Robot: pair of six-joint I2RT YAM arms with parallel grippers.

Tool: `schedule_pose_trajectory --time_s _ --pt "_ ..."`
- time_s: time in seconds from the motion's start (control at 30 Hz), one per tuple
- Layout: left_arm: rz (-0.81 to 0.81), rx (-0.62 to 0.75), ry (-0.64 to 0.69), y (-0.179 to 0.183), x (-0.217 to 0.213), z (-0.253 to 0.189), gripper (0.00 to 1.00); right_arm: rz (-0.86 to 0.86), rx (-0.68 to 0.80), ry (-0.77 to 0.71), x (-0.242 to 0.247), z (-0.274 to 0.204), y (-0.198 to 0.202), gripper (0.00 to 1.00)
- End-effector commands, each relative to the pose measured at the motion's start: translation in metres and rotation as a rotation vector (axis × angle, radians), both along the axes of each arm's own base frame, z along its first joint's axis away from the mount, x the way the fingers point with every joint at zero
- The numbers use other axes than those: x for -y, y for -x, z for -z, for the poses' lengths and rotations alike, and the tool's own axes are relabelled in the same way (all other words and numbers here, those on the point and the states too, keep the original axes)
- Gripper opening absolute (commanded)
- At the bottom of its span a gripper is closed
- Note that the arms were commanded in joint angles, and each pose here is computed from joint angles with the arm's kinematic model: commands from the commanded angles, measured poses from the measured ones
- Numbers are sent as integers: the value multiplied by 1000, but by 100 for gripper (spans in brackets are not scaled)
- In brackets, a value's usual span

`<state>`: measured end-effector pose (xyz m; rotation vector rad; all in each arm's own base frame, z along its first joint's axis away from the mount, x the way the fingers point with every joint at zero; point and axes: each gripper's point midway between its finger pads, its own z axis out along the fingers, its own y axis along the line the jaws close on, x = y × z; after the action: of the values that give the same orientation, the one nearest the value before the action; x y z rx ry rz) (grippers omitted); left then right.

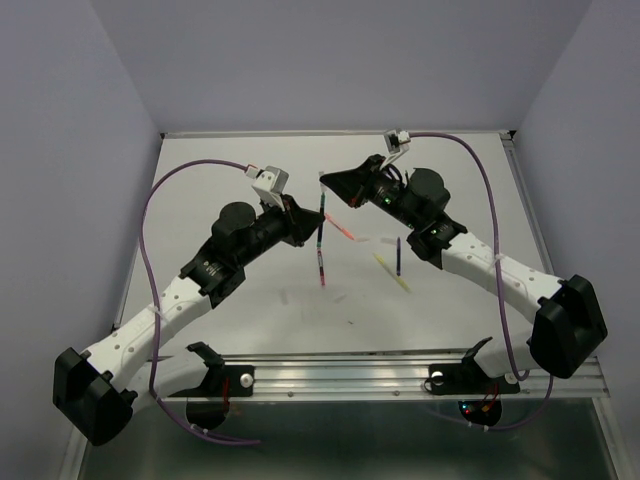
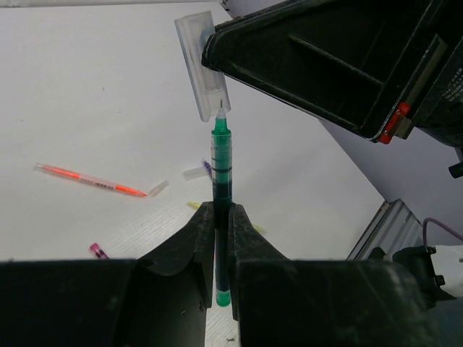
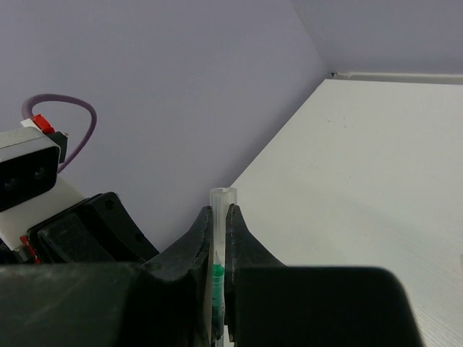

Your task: Insert the pens into the pen caps

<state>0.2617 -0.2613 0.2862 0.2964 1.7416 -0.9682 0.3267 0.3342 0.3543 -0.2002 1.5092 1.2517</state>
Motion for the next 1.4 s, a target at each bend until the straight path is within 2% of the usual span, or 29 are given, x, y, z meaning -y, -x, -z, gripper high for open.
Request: schedule_pose_trajectory --time_s 0.0,0.5,0.67,0.83,1.23,1.37 --pt "-29 95 50 -4 -4 -40 0 21 92 -47 10 -36 7 1" --pt "-18 201 138 -5 0 -82 0 -59 4 -39 -5 -7 10 1" --pt "-69 247 204 -6 -10 -106 0 -57 -3 -79 -3 -3 12 1" --pt "-34 293 259 2 -8 -125 0 -51 -18 -161 -1 -1 11 1" --pt "-45 302 297 -2 -7 -133 0 -48 -12 -225 4 -5 14 1" --pt "-60 283 302 -6 -7 -131 0 -30 -44 -175 2 1 9 1"
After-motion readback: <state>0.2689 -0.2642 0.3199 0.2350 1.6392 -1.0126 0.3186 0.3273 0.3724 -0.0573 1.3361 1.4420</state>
